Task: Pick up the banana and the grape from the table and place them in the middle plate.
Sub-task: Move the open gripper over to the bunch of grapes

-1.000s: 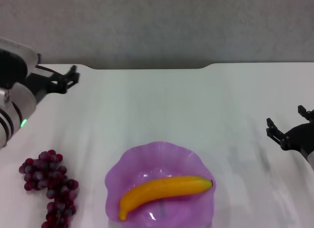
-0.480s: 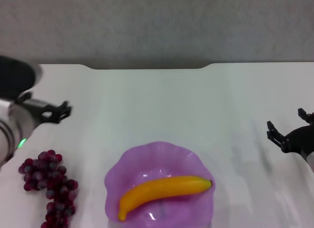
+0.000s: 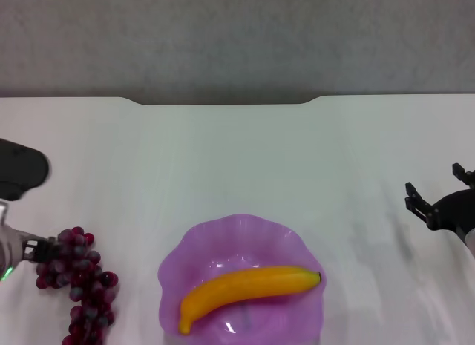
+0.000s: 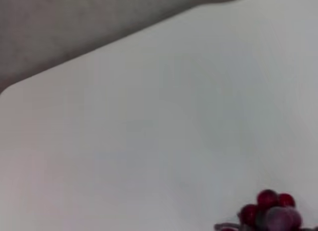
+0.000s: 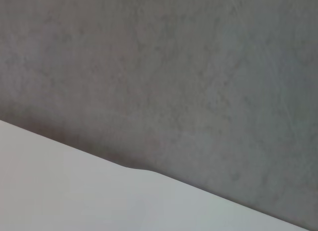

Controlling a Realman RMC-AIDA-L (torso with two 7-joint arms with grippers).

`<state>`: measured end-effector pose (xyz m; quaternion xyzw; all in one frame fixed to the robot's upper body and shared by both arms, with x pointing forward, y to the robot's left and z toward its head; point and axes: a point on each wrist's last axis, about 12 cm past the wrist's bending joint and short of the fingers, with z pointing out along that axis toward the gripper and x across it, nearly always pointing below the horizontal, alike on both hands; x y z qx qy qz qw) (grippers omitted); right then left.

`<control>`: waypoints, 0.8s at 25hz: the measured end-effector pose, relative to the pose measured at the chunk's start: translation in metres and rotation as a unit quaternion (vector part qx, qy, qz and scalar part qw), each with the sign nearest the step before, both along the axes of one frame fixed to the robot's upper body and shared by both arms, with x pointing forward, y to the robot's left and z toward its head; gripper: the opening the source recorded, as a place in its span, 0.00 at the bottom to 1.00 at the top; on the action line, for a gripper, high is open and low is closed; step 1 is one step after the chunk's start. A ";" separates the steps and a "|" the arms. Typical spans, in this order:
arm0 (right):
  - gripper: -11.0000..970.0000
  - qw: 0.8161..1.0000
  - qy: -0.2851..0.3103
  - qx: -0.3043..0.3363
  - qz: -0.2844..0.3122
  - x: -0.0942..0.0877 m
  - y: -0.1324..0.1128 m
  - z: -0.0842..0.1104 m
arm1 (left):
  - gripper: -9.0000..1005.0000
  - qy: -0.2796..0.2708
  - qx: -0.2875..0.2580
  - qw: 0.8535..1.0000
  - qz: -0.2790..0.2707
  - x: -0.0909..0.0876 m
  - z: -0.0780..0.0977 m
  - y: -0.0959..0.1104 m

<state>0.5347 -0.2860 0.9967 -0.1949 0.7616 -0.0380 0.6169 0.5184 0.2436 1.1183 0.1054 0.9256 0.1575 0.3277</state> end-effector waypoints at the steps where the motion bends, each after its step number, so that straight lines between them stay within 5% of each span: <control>1: 0.92 1.000 0.000 0.000 0.000 0.000 0.000 0.000 | 0.86 0.005 0.005 1.000 -0.006 0.000 0.001 -0.003; 14: 0.92 1.000 0.004 -0.005 0.000 0.003 0.000 0.000 | 0.81 0.001 0.011 0.997 -0.070 0.002 0.002 -0.039; 20: 0.92 1.000 0.003 -0.004 0.001 0.004 0.001 0.001 | 0.78 0.021 0.021 0.998 -0.056 0.015 -0.021 -0.043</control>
